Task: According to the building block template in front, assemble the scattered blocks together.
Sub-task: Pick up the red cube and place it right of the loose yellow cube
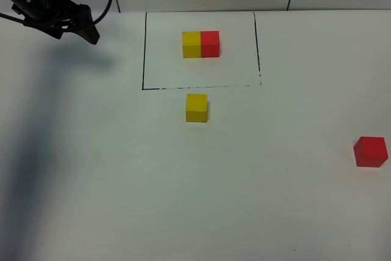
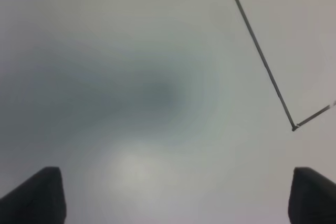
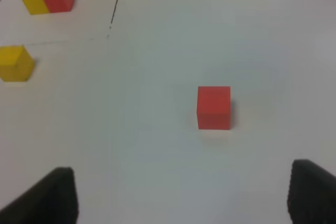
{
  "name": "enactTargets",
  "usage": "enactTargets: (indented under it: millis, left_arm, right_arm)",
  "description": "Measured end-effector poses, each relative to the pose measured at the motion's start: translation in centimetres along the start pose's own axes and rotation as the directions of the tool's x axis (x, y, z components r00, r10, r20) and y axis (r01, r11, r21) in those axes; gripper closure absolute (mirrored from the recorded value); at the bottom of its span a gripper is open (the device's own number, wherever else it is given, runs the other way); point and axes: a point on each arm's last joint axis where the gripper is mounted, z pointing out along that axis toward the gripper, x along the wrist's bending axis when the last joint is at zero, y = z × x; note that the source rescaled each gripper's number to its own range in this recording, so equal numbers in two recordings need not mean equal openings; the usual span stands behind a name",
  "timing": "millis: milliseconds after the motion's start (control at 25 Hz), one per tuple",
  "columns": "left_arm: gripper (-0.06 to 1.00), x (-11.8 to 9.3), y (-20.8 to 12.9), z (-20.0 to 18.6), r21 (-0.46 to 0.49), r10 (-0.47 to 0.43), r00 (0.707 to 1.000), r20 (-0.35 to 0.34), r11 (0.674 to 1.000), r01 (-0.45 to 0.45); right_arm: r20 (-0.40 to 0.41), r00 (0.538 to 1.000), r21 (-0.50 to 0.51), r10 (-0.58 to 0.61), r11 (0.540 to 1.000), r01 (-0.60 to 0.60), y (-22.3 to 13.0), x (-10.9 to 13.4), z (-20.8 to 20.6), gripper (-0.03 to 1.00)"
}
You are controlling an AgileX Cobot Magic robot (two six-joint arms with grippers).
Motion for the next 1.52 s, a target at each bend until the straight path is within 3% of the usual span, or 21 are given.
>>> enactTargets:
  millis: [200, 480, 680, 1000, 1280, 1520]
  left_arm:
    - [0.08, -0.1, 0.1, -1.2, -0.019, 0.004, 1.0, -0.016, 1.0, -0.004]
    - [0.11, -2.2, 0.0, -9.4, -0.117, 0.004, 0.985, -0.173, 0.993, -0.025]
    - [0.13, -4.1, -2.0, -12.9, -0.133, -0.054, 0.976, -0.211, 0.991, 0.026]
    - [0.15, -8.2, -9.4, -15.9, -0.066, -0.097, 0.971, -0.22, 0.994, 0.084]
    - [0.15, -13.6, -17.8, -20.6, -0.2, -0.189, 0.947, -0.26, 0.97, 0.139]
    - [0.15, -16.5, -25.4, -21.0, -0.312, -0.279, 0.905, -0.32, 0.933, 0.177]
  right_arm:
    - [0.0, 1.0, 0.0, 0.0, 1.0, 0.0, 0.0, 0.0, 0.0, 0.31]
    - [0.0, 1.0, 0.0, 0.0, 1.0, 0.0, 0.0, 0.0, 0.0, 0.31]
    - [0.0, 1.0, 0.0, 0.0, 1.0, 0.0, 0.0, 0.0, 0.0, 0.31]
    - [0.0, 1.0, 0.0, 0.0, 1.0, 0.0, 0.0, 0.0, 0.0, 0.31]
    - [-0.017, 1.0, 0.001, 0.01, 1.0, -0.01, 0.0, 0.2, 0.0, 0.31]
    - [-0.023, 1.0, 0.002, 0.013, 1.0, -0.013, 0.0, 0.2, 0.0, 0.31]
